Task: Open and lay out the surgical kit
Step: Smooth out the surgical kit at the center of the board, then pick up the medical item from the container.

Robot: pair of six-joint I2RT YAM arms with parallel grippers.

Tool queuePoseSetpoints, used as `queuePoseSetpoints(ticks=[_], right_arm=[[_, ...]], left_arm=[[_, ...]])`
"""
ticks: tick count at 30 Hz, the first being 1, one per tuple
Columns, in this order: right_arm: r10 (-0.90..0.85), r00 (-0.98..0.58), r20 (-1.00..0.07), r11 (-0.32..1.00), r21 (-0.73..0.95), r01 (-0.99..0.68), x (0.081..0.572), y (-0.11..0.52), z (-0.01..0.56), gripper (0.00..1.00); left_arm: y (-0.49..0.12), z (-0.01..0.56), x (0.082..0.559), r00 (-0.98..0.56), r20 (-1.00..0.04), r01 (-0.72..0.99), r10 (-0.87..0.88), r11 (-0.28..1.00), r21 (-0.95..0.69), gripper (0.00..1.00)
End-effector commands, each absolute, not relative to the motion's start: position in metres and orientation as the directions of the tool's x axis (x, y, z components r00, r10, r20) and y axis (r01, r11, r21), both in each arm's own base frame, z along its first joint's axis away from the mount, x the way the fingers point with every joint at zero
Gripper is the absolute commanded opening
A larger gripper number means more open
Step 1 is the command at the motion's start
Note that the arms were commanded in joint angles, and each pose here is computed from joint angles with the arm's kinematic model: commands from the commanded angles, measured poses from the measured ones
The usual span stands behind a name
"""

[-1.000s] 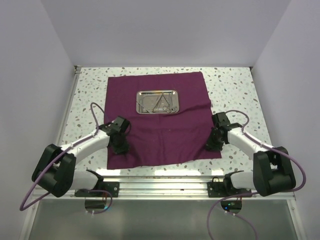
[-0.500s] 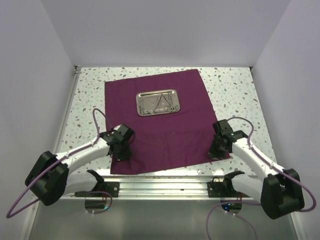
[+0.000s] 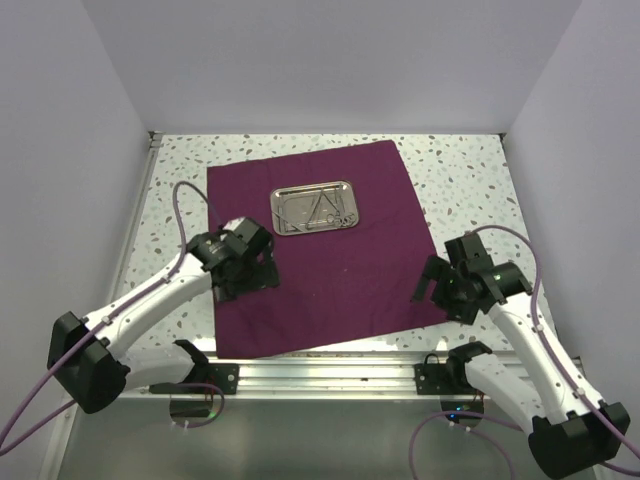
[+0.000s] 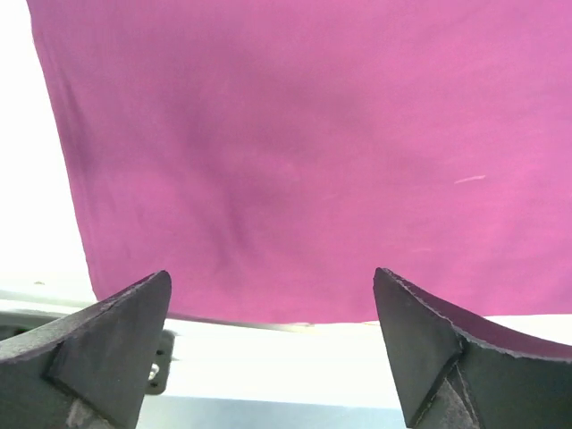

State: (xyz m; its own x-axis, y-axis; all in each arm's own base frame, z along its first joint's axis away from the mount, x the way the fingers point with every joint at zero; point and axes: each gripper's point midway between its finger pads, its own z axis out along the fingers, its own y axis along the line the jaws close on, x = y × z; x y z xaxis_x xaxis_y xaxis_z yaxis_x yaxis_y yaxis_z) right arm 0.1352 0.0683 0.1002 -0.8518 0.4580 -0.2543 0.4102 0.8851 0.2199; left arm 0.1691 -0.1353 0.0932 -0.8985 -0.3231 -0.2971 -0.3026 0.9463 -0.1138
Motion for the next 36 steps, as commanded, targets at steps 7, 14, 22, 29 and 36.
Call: queuePoseSetpoints(ticks=[7,14,22,29,36], right_arm=[[0.421,-0.783,-0.458,0.892,0.365,0.267,0.190,0.085,0.192,0.98],[0.325,-0.822,-0.468,0.919,0.360,0.158,0.224,0.102,0.205,0.98],[0.284,-0.837,-0.468,0.943,0.295,0.155,0.256,0.104,0.191,0.98],[0.289,-0.873,-0.393,0.946,0.255,0.199,0.268,0.107,0.170,0.98],[0.212,-0.894,-0.395,0.970,0.198,0.143,0.269,0.102,0.166,0.98]], left_arm=[[-0.172,0.197,0.315,-0.757,-0.629,-0.034,-0.180,0.971,-0.237,0.98],[-0.190,0.201,0.448,-0.661,-0.735,0.082,-0.151,0.959,-0.271,0.83],[-0.194,0.138,0.536,-0.759,-0.649,-0.013,-0.052,0.998,-0.065,0.62],[-0.200,0.097,0.498,-0.824,-0.539,-0.118,-0.177,0.983,-0.142,0.45],[-0.201,0.094,0.467,-0.821,-0.507,-0.210,-0.264,0.964,-0.163,0.48]])
